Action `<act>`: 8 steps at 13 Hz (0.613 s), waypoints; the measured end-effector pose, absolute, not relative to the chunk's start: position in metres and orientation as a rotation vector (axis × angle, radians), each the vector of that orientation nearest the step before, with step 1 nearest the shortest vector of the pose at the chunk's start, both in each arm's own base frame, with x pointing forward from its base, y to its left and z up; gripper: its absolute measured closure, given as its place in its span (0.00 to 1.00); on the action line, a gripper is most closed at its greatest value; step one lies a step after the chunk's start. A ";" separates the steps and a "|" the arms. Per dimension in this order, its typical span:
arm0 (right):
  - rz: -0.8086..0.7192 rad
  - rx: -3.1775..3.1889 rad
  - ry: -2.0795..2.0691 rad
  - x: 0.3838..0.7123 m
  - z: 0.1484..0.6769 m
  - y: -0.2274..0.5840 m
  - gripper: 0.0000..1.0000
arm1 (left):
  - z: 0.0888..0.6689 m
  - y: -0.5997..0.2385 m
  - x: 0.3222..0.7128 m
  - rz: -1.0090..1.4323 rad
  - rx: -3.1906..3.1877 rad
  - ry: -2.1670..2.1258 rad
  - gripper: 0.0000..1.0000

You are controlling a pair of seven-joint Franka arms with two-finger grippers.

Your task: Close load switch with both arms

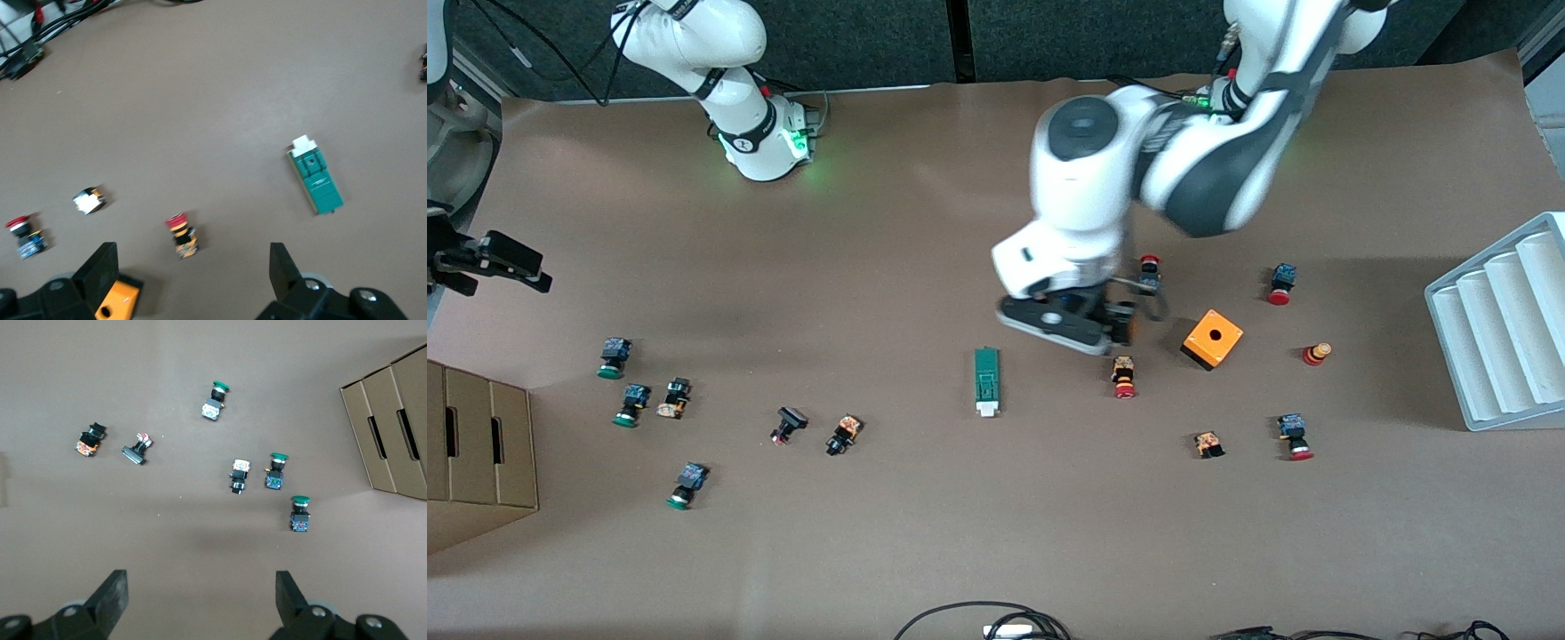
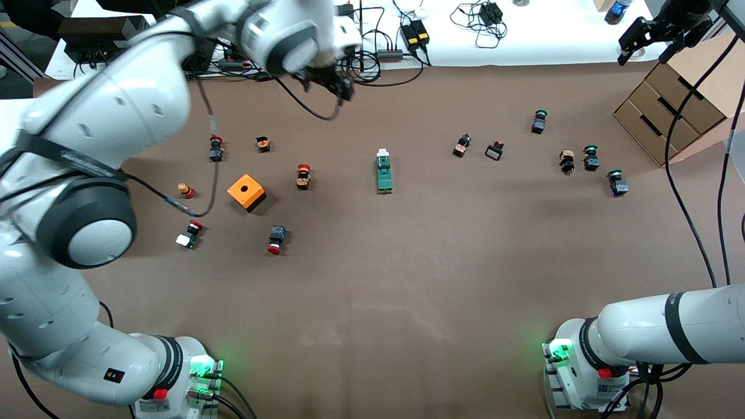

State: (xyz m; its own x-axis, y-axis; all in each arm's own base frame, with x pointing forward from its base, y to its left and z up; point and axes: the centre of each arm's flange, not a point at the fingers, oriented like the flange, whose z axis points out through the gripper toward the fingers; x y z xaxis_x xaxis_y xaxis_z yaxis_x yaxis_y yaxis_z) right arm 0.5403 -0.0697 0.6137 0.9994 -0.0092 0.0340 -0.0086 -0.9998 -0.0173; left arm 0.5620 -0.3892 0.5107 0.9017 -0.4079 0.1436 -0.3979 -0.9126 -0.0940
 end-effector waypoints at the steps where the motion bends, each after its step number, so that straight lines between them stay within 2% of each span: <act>1: -0.042 -3.124 0.014 0.542 0.610 -0.070 0.00 | 0.525 -0.367 0.566 -0.220 -3.009 0.611 0.00; 6: -0.055 -3.125 0.013 0.546 0.608 -0.070 0.00 | 0.573 -0.299 0.568 -0.082 -2.994 0.494 0.00; 8: -0.061 -3.126 0.010 0.546 0.608 -0.069 0.00 | 0.583 -0.259 0.580 -0.032 -3.042 0.412 0.00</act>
